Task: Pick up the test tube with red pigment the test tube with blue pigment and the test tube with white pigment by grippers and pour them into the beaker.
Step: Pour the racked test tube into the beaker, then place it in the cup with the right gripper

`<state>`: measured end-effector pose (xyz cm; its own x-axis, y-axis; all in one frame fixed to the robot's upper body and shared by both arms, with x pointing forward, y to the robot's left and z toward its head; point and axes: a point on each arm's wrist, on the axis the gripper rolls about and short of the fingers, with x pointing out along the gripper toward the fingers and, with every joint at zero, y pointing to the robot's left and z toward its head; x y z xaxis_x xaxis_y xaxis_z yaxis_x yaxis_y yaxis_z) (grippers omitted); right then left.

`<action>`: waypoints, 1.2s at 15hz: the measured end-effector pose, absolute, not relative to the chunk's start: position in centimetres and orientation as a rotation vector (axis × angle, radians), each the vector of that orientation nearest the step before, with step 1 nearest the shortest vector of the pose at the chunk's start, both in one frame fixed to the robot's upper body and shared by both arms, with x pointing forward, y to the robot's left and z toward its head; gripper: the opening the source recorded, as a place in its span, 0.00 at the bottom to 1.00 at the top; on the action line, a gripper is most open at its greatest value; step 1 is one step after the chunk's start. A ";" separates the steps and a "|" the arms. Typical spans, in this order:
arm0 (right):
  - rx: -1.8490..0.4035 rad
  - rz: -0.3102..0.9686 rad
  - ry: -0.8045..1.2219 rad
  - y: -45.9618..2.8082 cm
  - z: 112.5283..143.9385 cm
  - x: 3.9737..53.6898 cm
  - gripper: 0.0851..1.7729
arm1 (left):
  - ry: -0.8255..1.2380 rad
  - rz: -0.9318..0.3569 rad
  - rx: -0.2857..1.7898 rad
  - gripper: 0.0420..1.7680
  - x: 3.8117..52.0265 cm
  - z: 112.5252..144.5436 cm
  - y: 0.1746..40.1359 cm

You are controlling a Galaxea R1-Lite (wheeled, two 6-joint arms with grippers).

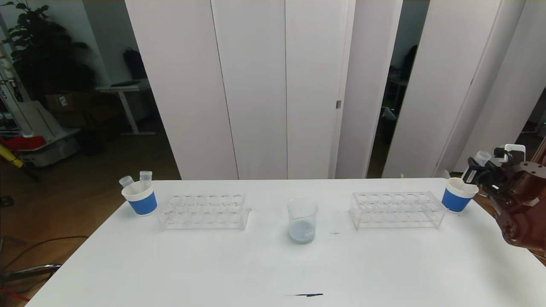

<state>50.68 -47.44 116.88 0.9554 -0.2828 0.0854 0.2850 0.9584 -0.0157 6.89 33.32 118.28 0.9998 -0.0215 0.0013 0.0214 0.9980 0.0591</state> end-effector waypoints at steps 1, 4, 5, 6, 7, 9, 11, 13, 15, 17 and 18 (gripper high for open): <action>-0.025 -0.289 -0.070 -47.3 116.5 50.6 0.29 | -0.002 -0.021 0.059 0.99 6.9 118.3 33.3; -0.020 -0.284 -0.034 -46.9 115.7 50.1 0.29 | -0.002 -0.021 0.060 0.99 6.9 118.3 33.3; -0.018 -0.284 -0.027 -46.8 115.4 49.9 0.29 | -0.002 -0.021 0.059 0.99 6.9 118.3 33.3; -0.018 -0.284 -0.030 -46.7 115.4 49.7 0.29 | -0.002 -0.021 0.060 0.99 6.9 118.3 33.3; -0.018 -0.285 -0.027 -46.7 115.3 49.6 0.29 | -0.002 -0.021 0.060 0.99 6.9 118.3 33.3; -0.016 -0.291 -0.016 -46.9 115.1 49.3 0.29 | -0.002 -0.021 0.060 0.99 6.9 118.3 33.3; -0.012 -0.297 -0.010 -47.1 115.0 49.1 0.29 | -0.002 -0.021 0.060 0.99 6.9 118.3 33.3; -0.010 -0.304 -0.006 -47.4 114.9 49.0 0.29 | -0.002 -0.021 0.059 0.99 6.9 118.3 33.3; -0.007 -0.307 0.005 -47.6 114.9 49.1 0.29 | -0.002 -0.021 0.060 0.99 6.9 118.3 33.3; 0.002 -0.309 0.011 -47.7 114.9 49.2 0.29 | -0.002 -0.021 0.060 0.99 6.9 118.3 33.3; 0.013 -0.308 0.015 -47.8 114.9 49.3 0.29 | -0.002 -0.021 0.060 0.99 6.9 118.3 33.3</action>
